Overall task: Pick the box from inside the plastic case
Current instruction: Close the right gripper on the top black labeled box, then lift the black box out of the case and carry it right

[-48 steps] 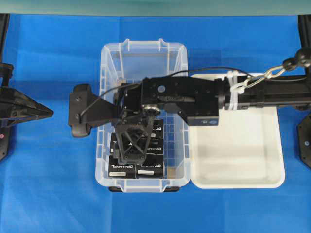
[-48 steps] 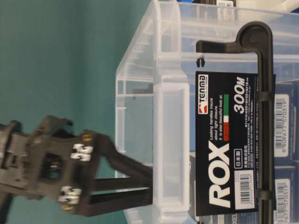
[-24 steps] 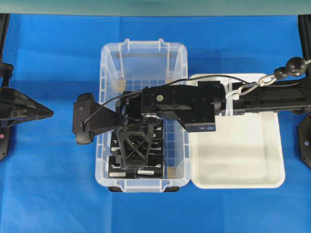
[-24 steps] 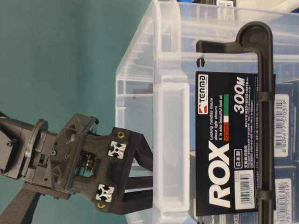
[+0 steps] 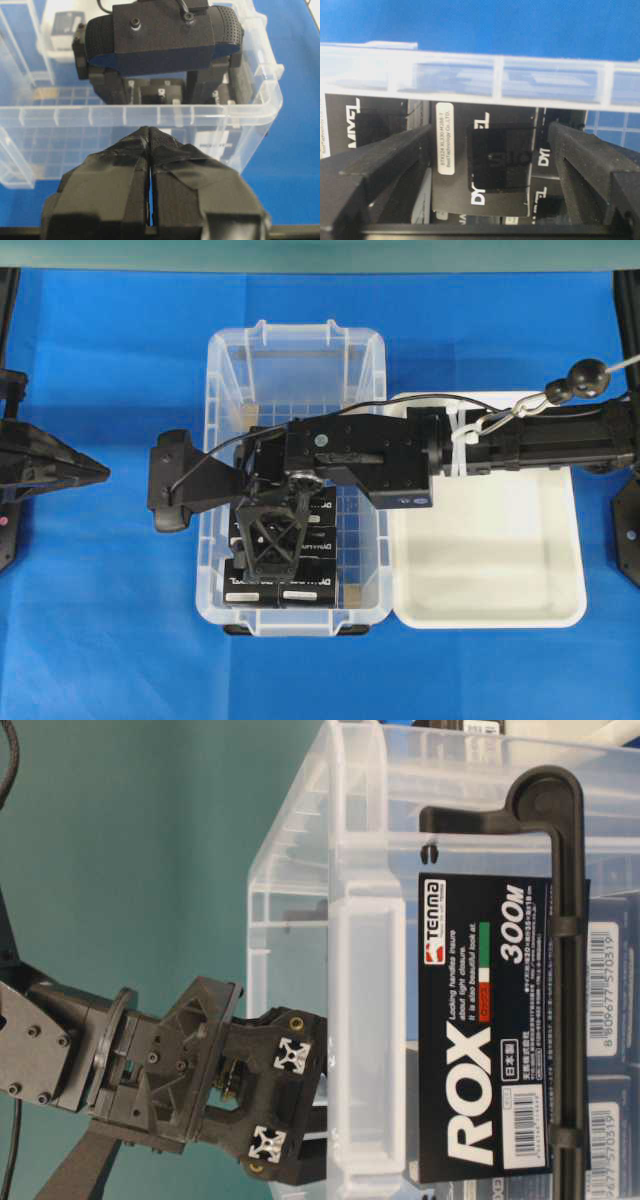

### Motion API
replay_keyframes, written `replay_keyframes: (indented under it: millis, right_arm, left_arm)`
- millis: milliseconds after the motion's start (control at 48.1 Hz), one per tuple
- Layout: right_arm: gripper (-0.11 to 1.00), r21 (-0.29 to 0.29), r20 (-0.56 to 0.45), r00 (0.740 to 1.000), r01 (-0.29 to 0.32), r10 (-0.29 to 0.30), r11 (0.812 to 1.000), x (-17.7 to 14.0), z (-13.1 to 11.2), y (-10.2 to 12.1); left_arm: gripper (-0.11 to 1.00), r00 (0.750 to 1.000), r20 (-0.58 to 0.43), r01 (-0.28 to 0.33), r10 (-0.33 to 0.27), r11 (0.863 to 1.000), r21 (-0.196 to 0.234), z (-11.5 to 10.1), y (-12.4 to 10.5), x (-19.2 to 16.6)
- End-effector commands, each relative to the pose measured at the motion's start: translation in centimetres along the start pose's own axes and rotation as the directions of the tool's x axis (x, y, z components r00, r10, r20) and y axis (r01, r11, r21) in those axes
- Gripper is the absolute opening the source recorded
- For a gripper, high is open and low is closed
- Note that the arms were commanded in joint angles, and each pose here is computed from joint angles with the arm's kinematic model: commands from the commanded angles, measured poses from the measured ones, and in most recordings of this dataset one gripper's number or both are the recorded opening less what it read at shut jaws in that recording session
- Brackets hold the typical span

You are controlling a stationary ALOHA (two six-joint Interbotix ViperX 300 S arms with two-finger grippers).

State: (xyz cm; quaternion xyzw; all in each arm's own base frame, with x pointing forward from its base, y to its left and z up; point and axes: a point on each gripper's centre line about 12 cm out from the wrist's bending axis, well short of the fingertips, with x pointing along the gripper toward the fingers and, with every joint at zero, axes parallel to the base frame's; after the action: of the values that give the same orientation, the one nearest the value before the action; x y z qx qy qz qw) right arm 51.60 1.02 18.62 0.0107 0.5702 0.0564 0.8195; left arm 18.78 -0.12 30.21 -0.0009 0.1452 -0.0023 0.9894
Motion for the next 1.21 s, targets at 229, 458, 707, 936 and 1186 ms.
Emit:
replay_keyframes:
  millis: [229, 458, 707, 936, 1186]
  right_arm:
    - [0.61, -0.005, 0.031, 1.0, 0.003, -0.003, 1.0, -2.2, 0.8, 0.0]
    - [0.61, 0.013, 0.076, 0.997, 0.012, -0.013, 1.0, -8.1, 1.9, -1.2]
    - [0.61, 0.038, 0.073, 0.997, 0.021, -0.024, 0.999, -16.9, 1.3, -2.6]
    - [0.61, 0.065, -0.009, 1.0, 0.025, -0.025, 0.998, -22.3, -1.8, -3.2]
    - [0.61, 0.111, -0.021, 0.999, 0.044, -0.042, 0.993, -26.0, -7.1, -3.6]
  left_arm:
    - [-0.02, 1.0, 0.017, 0.001, -0.001, 1.0, 0.003, 0.7, 0.0, -0.1]
    - [-0.02, 1.0, 0.023, 0.001, -0.001, 1.0, 0.003, 0.8, 0.0, -0.2]
    - [-0.02, 1.0, 0.028, 0.001, -0.001, 1.0, 0.002, 0.9, 0.0, -0.2]
    - [-0.02, 0.999, 0.032, 0.001, -0.001, 1.0, 0.0, 1.0, 0.0, -0.3]
    - [-0.02, 0.999, 0.034, 0.001, -0.001, 1.0, 0.0, 1.0, 0.0, -0.3]
